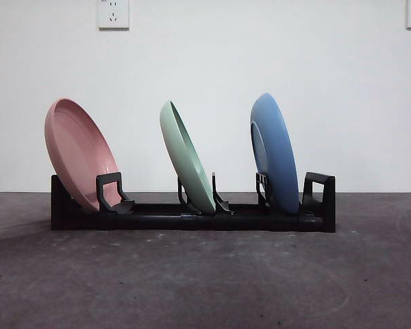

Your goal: Place the plate

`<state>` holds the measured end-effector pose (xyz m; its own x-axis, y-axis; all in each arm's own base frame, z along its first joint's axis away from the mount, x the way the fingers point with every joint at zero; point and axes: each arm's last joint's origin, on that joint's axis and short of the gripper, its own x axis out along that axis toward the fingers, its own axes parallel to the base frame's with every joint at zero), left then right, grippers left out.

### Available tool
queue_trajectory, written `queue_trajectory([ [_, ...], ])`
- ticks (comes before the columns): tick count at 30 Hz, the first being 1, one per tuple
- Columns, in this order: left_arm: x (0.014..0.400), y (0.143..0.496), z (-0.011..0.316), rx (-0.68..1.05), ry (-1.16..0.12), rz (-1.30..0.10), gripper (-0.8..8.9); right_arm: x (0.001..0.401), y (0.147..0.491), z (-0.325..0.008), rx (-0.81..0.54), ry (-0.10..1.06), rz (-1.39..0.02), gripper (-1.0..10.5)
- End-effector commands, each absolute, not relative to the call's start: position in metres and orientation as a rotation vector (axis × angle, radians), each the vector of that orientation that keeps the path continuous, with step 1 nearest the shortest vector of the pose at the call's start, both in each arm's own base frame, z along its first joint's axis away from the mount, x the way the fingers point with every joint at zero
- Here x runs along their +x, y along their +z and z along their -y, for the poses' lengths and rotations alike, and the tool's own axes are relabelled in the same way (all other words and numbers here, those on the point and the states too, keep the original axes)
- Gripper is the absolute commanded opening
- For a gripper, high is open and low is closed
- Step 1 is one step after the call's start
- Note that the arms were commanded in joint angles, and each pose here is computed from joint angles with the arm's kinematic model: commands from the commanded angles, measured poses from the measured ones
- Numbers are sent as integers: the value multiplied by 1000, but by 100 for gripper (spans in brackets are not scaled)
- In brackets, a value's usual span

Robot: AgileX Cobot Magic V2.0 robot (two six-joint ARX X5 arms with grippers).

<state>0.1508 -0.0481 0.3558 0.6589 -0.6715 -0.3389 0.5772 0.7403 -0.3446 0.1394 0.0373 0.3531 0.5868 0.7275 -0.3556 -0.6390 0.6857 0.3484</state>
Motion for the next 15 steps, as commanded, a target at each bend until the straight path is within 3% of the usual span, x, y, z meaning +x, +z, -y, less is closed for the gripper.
queue_trajectory([
  [1,151,363,49,-197,-727,-441,487,141,358,-38,177,807,-480,442],
  [3,151,363,49,-197,-727,-441,539,141,358,-38,177,807,-480,442],
  [15,148,361,48,-228,-719,-472,535,141,359,-38,234,801,-490,442],
])
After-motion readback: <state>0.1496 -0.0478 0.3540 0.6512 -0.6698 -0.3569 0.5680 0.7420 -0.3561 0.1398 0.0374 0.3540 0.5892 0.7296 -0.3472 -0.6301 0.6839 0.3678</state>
